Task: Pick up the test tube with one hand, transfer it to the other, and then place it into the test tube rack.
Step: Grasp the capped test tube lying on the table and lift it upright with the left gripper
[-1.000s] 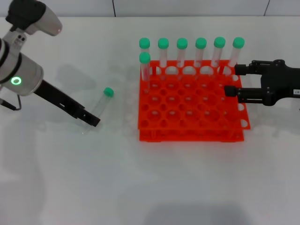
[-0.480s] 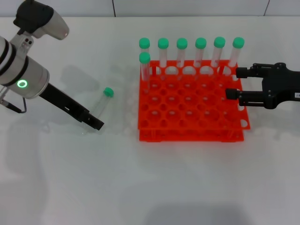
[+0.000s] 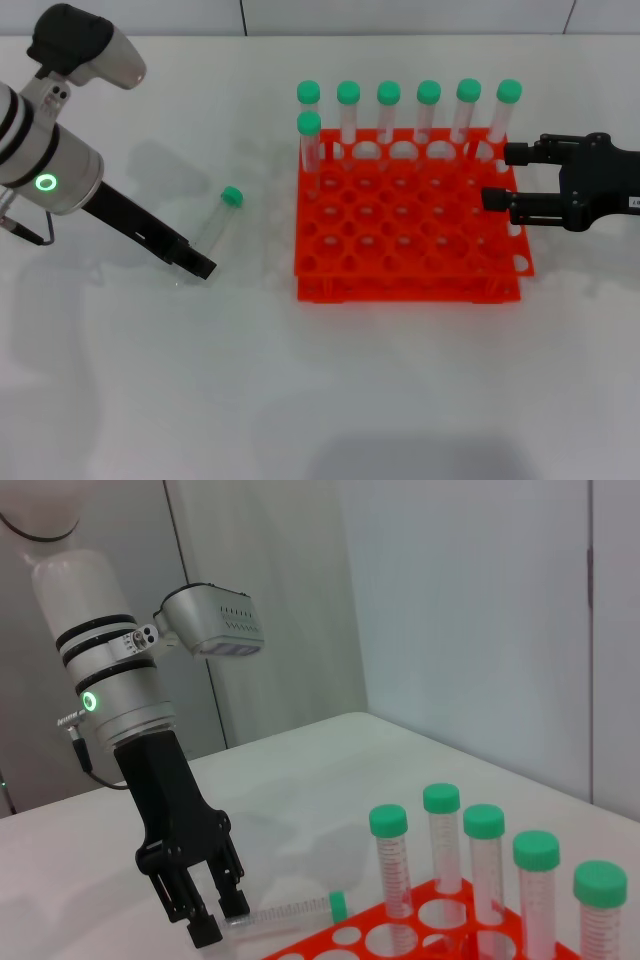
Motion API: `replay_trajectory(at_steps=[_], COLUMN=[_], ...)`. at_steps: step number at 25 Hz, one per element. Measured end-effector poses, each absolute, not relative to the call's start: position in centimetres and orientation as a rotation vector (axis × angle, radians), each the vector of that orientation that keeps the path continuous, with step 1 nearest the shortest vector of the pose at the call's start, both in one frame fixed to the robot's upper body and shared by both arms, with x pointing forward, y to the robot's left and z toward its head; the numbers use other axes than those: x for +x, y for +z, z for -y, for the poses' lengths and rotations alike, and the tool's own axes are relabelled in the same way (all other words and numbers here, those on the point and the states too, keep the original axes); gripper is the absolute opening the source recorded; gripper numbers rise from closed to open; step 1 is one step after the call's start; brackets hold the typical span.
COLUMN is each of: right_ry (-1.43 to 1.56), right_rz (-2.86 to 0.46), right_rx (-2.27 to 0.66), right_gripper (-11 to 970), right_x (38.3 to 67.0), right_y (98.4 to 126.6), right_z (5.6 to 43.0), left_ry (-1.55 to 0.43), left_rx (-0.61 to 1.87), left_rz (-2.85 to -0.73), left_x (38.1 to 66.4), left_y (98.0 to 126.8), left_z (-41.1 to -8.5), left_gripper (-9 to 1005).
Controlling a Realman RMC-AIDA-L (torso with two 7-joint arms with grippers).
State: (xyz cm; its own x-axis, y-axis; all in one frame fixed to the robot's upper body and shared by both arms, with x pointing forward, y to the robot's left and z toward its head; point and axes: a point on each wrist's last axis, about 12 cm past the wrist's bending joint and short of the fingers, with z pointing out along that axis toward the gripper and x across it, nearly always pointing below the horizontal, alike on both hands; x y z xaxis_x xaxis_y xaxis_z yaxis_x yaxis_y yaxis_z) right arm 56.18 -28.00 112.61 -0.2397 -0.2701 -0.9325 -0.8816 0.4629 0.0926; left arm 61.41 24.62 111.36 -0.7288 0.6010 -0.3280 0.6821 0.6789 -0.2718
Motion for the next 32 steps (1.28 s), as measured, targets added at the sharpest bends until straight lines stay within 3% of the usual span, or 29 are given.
replay_trajectory(at_steps=[5, 16, 32], right_ry=[0.802, 0.805, 0.805], right_rz=[-1.758, -1.762, -1.763], right_rx=[-0.984, -0.976, -0.976], right_gripper=[707, 707, 706], right_x=[56.15, 55.95, 55.92], right_y=[112.57, 112.35, 112.30], right_z=[28.02, 28.06, 28.06], left_ry=[-0.559, -0.551, -0.535], left_rx=[1.041, 1.033, 1.052], left_rz=[-2.679, -2.677, -2.685], left_x=[61.41, 61.42, 61.34], left_y=[111.35, 111.22, 110.87], left_z=[-24.63, -24.75, -24.60], left_gripper=[543, 409, 374])
